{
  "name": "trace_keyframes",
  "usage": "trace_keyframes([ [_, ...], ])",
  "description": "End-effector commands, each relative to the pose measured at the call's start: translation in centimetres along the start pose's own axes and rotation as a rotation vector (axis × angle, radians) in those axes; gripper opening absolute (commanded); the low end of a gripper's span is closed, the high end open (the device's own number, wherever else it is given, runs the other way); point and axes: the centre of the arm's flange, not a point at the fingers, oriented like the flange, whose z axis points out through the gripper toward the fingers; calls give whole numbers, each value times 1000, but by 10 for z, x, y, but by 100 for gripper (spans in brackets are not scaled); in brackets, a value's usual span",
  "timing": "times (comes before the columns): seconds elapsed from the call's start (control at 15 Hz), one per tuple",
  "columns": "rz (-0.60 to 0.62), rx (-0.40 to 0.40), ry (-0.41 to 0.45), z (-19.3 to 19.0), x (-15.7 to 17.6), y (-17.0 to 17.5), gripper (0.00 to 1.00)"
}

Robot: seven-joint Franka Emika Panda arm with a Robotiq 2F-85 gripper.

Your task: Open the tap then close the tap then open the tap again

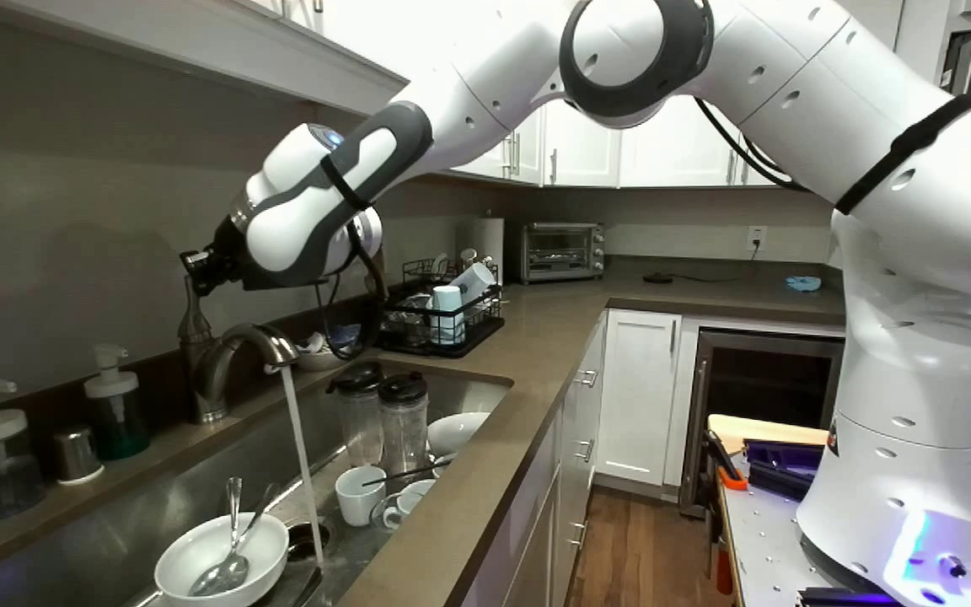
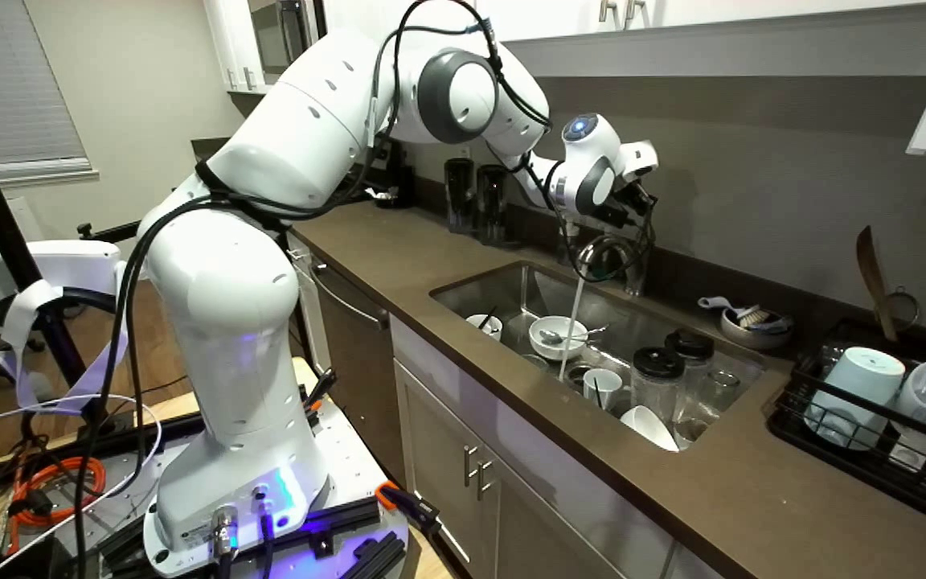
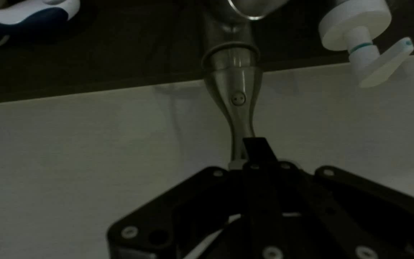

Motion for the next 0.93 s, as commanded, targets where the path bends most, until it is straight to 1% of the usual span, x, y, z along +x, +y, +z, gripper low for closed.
trace_keyframes([
  [0.0,15,-47,104,-6,10,-7,0],
  [0.27,21,-68,104,-20,-1,-8,0],
  [0.53,53,-51,73,-32,-4,-5,0],
  [0.73,59,-57,61,-39,5,1,0],
  [0.87,59,-69,74,-44,11,3,0],
])
